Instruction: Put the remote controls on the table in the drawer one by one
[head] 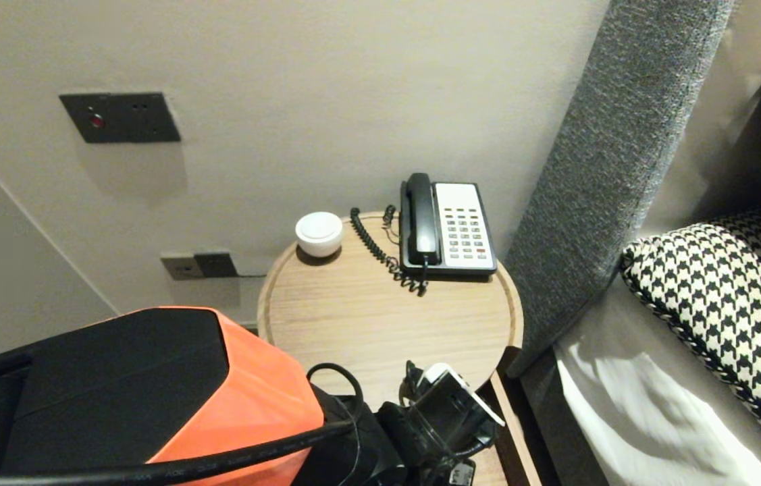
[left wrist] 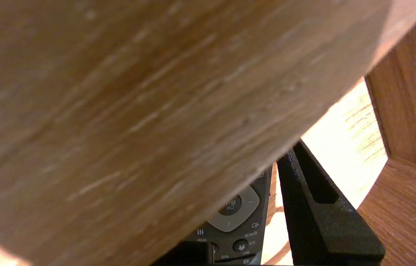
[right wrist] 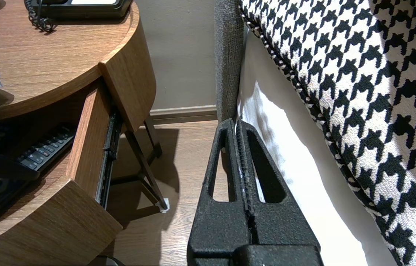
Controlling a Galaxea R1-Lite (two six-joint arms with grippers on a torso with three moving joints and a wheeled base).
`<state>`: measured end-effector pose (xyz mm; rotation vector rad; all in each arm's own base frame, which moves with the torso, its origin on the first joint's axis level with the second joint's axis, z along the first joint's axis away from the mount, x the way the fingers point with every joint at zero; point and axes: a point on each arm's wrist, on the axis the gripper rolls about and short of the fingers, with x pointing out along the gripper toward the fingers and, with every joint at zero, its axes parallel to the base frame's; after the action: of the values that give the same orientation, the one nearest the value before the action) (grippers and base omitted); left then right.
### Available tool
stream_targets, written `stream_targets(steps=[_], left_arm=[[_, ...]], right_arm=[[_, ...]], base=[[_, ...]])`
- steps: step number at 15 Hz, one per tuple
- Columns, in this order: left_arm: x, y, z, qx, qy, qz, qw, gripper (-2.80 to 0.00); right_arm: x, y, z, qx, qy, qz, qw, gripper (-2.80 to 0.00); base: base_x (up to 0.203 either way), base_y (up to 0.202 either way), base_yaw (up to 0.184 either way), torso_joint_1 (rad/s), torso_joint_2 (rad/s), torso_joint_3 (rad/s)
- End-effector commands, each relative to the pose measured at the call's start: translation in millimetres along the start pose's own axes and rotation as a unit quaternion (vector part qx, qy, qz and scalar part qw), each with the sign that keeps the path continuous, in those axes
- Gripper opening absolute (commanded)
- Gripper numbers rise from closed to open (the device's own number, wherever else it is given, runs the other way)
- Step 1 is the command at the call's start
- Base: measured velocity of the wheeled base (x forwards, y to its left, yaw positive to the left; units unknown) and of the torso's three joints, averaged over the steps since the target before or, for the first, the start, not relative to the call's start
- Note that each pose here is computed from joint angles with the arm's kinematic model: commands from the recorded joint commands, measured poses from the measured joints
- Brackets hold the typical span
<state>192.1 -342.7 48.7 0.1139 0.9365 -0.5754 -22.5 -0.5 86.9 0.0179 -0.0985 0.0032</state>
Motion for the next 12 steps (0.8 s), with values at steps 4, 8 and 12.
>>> stream_targets(steps=[4,8,12], left_arm=[[0,0.2,1,-0.004,-0.004,0.002,1.0,0.0],[-4,0.4,1,-0.005,-0.008,0.004,0.9999,0.0],[-18,0.7,1,-0.006,-0.021,0.001,0.9998,0.0]], right_arm=[[2,0,-11,0.0,0.019,0.0,1.0,-2.8],[2,0,-11,0.0,0.019,0.0,1.0,-2.8],[2,0,-11,0.0,0.019,-0.001,1.0,-2.8]], base=[[0.0,0.0,0.0,0.0,0.0,0.0],[0.0,0.0,0.0,0.0,0.0,0.0],[0.0,0.0,0.0,0.0,0.0,0.0]])
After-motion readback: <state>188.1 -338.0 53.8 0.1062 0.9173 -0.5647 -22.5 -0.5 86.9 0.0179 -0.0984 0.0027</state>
